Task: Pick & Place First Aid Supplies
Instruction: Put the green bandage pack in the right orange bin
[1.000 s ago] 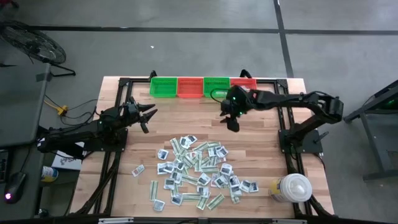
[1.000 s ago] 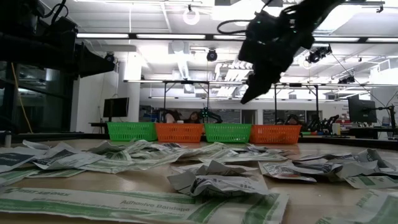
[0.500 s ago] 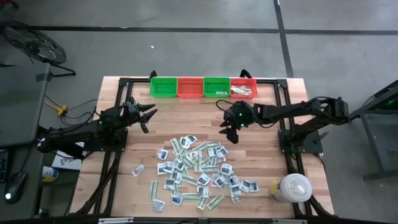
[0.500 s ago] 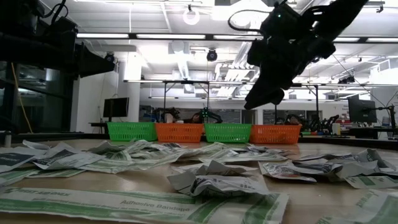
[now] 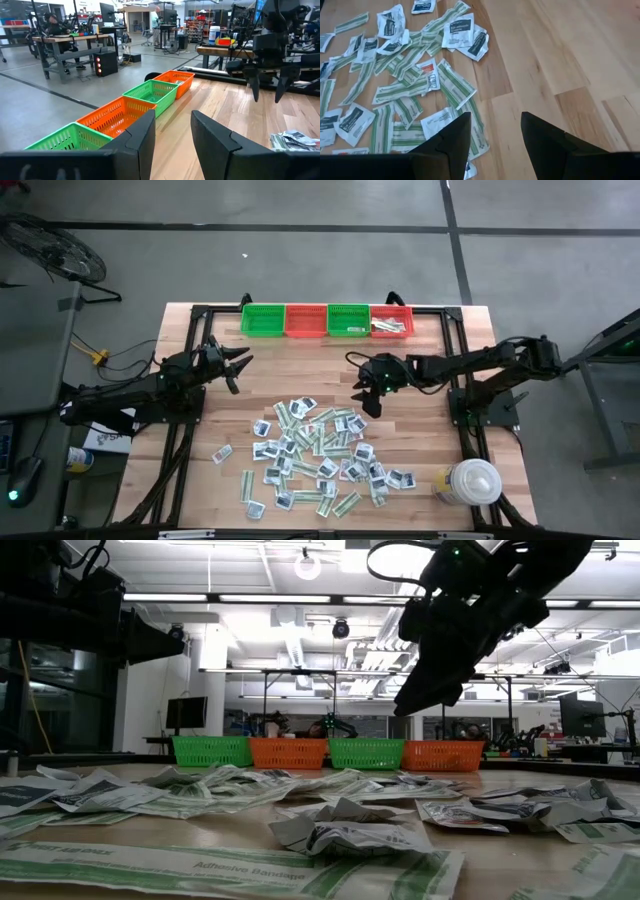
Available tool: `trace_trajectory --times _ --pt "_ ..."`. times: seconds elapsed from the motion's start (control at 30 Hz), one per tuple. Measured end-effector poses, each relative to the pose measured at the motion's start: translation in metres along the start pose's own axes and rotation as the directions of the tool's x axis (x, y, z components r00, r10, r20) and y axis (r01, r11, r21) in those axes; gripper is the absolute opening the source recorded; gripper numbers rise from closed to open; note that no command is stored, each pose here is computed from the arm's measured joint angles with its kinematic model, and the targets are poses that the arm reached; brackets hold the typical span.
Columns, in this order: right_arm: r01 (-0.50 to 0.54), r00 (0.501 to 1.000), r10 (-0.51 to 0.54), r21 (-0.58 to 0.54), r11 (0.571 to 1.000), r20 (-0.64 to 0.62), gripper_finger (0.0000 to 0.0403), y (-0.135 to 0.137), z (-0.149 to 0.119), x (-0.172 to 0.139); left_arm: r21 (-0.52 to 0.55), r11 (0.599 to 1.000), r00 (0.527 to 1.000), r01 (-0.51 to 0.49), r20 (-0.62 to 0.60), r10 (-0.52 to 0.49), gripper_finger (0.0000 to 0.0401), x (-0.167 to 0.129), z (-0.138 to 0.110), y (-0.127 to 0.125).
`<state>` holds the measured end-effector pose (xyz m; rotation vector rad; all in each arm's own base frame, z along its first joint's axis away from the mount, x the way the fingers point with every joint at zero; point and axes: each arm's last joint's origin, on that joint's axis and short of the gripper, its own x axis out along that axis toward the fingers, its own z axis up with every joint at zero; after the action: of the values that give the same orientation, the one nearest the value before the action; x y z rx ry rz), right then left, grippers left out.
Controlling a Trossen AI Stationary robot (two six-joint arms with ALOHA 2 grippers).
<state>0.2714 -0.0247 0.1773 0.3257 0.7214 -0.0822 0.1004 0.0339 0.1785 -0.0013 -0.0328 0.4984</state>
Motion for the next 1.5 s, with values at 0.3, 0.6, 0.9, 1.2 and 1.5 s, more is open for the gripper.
trace_trajectory --times 0.3,0.6,0.9,1.2,1.5 --pt "-0.039 0.999 0.040 0.027 0.999 -0.020 0.0167 0.006 -0.007 0.020 0.000 1.000 1.000 0.000 0.000 0.000 0.0122 0.000 0.000 0.000" --pt "-0.014 0.995 0.019 0.043 0.999 -0.100 0.0167 0.003 -0.021 0.038 0.000 1.000 1.000 0.000 0.000 0.000 0.0122 0.000 0.000 0.000" --pt "-0.014 0.987 0.018 0.029 0.999 -0.161 0.0167 0.003 -0.032 0.049 0.000 1.000 1.000 0.000 0.000 0.000 0.0122 0.000 0.000 0.000" --pt "-0.018 0.984 0.008 -0.052 0.999 -0.176 0.0167 0.002 -0.035 0.053 0.000 1.000 1.000 0.000 0.000 0.000 0.0122 0.000 0.000 0.000" --pt "-0.061 0.985 0.042 -0.109 0.992 -0.170 0.0147 0.004 -0.039 0.064 0.000 1.000 1.000 0.000 -0.001 0.000 0.0122 0.000 0.000 0.000"
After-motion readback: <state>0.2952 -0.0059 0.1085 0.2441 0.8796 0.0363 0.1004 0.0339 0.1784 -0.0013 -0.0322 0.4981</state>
